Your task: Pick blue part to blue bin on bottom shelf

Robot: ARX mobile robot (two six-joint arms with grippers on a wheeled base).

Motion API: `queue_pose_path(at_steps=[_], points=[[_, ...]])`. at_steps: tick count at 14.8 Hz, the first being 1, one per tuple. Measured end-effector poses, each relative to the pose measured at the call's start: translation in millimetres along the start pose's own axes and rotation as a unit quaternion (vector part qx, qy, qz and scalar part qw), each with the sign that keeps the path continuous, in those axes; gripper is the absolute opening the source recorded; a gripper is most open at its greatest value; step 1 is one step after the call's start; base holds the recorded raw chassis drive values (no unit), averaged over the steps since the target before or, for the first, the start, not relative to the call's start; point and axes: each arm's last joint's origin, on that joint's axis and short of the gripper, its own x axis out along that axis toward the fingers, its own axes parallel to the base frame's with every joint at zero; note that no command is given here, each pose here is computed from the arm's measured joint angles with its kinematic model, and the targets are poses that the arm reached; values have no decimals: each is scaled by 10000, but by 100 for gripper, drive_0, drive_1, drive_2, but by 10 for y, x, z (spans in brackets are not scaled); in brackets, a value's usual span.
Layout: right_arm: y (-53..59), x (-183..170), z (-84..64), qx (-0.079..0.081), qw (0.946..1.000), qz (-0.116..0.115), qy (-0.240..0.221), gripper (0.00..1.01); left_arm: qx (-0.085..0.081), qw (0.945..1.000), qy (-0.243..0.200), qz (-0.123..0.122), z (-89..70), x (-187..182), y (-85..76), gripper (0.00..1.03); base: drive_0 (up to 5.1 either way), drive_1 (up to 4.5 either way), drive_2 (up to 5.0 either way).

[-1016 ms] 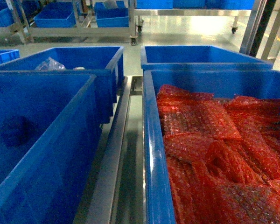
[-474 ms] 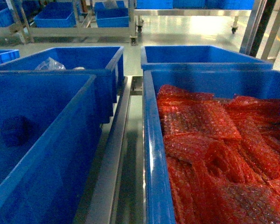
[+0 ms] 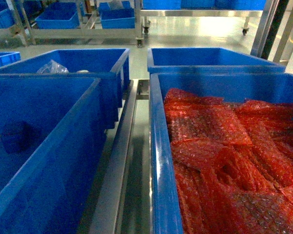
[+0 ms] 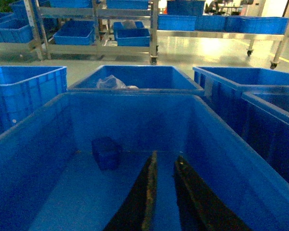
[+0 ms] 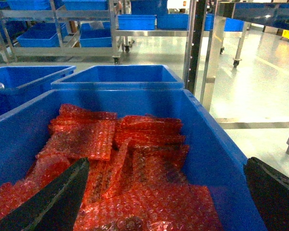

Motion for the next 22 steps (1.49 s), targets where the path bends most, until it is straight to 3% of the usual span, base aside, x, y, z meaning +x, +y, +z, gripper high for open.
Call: queue_pose_path(at_steps=[3,4,22], points=[[0,0,0,0,10000,0,0,98,2,10000,0,0,0,0,0,48,0,0,0],[0,0,0,0,10000,0,0,98,6,10000,0,2,0,0,0,100,0,0,0],[0,0,0,0,10000,0,0,98,6,10000,0,-2,0,0,0,98,0,0,0]])
